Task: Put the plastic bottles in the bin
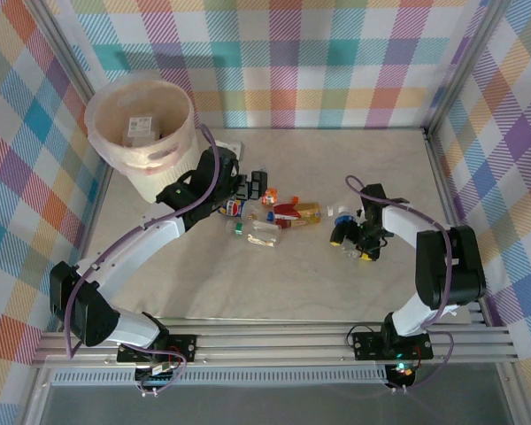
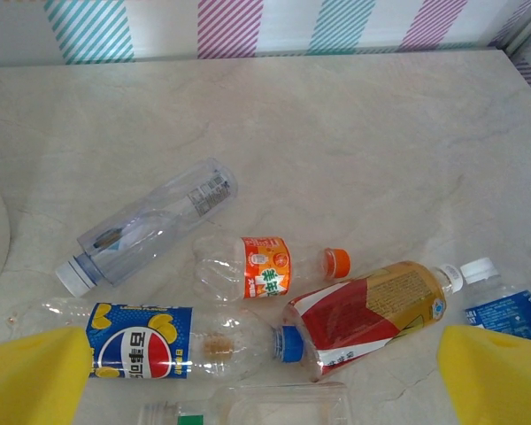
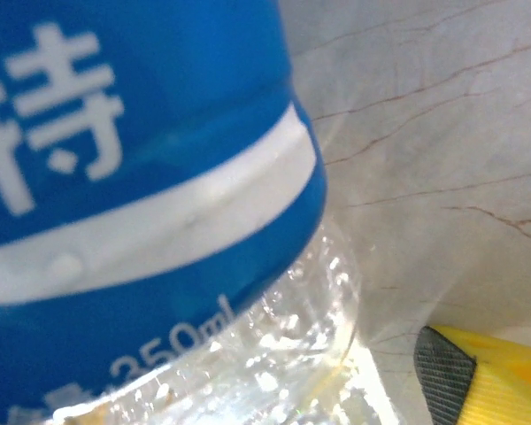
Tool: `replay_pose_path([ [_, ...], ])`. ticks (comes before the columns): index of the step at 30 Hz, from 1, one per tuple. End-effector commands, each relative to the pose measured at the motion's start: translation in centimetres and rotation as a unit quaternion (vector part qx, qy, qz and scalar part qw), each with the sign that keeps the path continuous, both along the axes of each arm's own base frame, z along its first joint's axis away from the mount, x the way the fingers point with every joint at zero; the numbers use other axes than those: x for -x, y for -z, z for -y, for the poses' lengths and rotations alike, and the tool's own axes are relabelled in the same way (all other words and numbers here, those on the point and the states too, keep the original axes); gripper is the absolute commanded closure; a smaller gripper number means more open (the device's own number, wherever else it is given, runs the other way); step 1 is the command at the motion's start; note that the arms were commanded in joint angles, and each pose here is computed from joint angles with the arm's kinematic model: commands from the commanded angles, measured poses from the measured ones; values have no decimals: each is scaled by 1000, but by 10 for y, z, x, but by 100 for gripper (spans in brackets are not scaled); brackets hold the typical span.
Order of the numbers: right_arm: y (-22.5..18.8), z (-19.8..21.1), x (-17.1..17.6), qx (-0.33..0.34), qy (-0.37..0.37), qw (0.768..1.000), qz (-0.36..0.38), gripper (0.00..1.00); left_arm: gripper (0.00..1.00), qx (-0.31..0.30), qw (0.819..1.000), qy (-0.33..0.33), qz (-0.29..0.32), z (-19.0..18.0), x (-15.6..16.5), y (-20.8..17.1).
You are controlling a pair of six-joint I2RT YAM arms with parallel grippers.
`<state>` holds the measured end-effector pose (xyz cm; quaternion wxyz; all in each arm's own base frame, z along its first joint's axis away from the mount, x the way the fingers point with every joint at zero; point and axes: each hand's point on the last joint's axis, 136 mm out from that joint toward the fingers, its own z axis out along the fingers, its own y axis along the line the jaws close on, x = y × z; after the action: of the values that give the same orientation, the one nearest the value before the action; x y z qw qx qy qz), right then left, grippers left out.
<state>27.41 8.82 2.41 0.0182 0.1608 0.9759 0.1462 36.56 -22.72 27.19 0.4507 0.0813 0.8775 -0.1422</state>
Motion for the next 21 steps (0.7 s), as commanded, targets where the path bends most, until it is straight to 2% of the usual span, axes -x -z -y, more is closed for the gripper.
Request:
replay_pose_path([
  [1,7,0,-11,14,-8,1000,8,16,0,10,1000,-5,10,5,-1,-7],
  [7,7,2,-16,25,-18,999,11,27,0,9,1000,-9,10,3,0,-7],
  [13,-9,4,-14,34,-21,998,38,36,0,17,1000,-11,14,3,0,-10],
  [21,-62,-2,-15,15,-41,989,145,43,0,55,998,-18,20,5,2,-18],
])
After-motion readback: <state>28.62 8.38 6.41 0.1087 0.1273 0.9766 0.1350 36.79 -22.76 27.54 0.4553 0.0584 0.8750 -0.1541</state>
